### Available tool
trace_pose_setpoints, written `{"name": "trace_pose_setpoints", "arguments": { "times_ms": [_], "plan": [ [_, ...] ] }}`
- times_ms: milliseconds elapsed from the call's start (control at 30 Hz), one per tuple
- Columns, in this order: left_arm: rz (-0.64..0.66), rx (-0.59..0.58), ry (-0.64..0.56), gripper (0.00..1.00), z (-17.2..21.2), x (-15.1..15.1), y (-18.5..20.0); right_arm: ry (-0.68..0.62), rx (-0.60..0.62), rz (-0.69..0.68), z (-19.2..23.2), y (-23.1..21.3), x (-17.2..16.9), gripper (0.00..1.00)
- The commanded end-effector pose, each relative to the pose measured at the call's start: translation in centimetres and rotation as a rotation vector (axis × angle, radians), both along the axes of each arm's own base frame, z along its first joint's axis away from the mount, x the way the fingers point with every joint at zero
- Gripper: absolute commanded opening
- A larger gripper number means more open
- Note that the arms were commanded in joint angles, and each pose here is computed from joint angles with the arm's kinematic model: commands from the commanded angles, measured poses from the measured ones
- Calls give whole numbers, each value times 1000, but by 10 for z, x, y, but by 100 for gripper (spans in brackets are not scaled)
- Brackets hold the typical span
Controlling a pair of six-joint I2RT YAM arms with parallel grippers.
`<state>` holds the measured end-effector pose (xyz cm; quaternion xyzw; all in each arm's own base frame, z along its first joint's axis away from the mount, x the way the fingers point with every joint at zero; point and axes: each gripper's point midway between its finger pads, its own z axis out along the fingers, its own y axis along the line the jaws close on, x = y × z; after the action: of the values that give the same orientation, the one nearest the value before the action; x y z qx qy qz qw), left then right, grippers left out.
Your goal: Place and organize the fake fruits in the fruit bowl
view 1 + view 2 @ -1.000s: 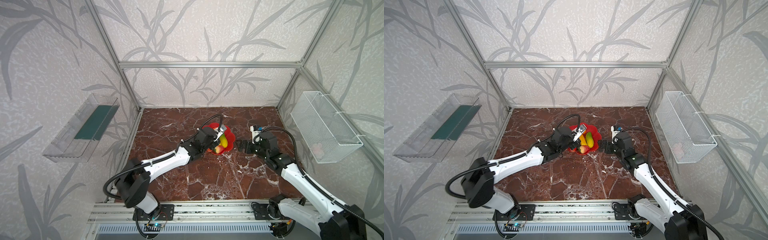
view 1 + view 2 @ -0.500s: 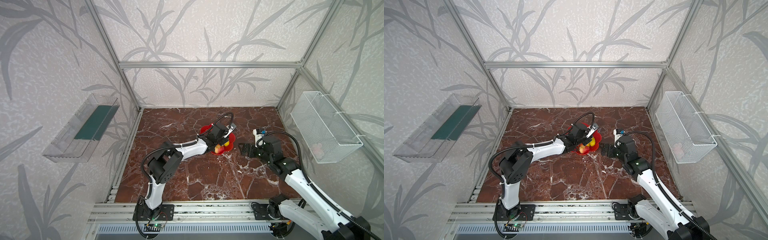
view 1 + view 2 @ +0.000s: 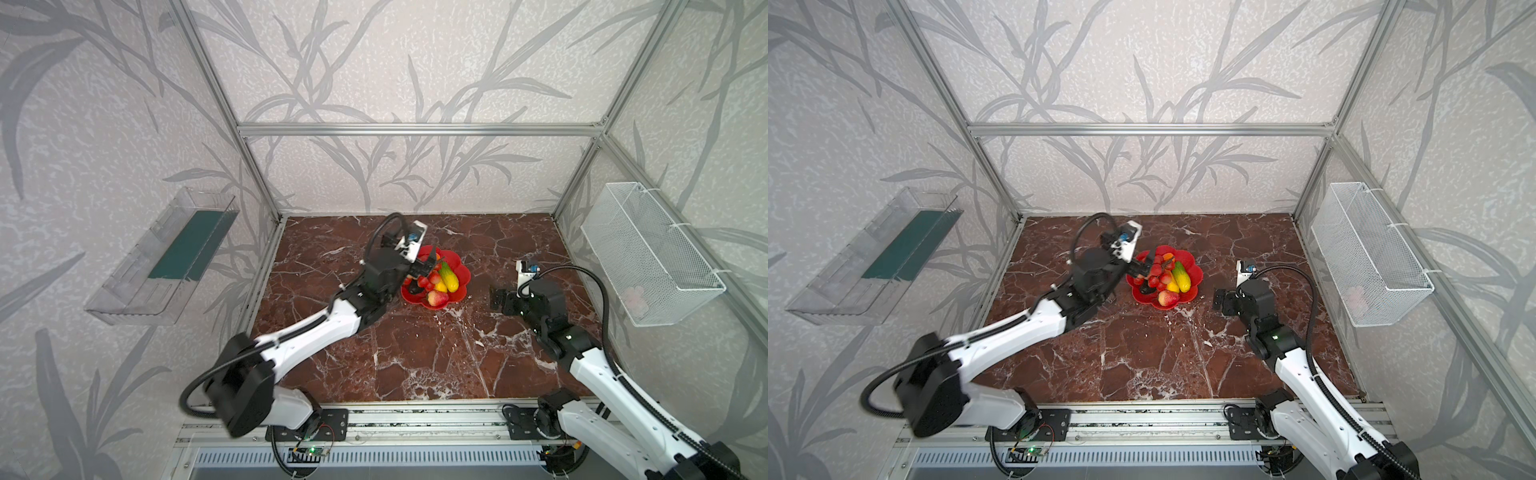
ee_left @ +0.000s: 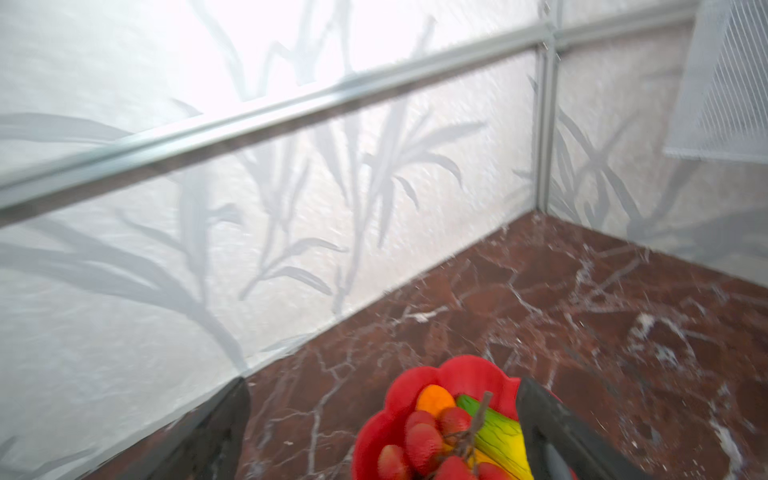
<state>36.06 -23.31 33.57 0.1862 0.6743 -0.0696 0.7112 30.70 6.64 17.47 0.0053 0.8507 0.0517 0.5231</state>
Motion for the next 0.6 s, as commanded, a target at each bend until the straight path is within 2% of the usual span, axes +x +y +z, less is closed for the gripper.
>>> {"name": "trace_pose_setpoints", "arguments": {
  "times_ms": [0, 67, 133, 200, 300, 400, 467, 500, 567],
  "plan": [
    [211, -62, 27, 99, -26, -15, 79, -148, -138, -87, 0, -24, 10, 99],
    [309, -14, 63, 99, -58, -26, 119, -199, -169, -94, -6, -27, 12, 99],
    [468, 55, 99, 99, -94, -31, 164, -210, -233, -97, -18, -29, 19, 99],
    [561, 40, 131, 99, -122, -34, 198, -211, -262, -102, -28, -31, 29, 99],
    [593, -74, 161, 99, -156, -34, 233, -233, -301, -117, -40, -33, 48, 99],
    [635, -106, 297, 97, -199, -26, 258, -321, -319, -61, -42, -27, 64, 100],
    [650, -100, 270, 95, -205, -14, 266, -264, -300, -39, -62, -27, 69, 99],
    [624, -104, 239, 95, -203, -9, 263, -291, -280, -6, -64, -24, 70, 99],
    [650, -118, 227, 96, -206, 4, 272, -320, -259, -8, -69, -27, 69, 99]
  ]
}}
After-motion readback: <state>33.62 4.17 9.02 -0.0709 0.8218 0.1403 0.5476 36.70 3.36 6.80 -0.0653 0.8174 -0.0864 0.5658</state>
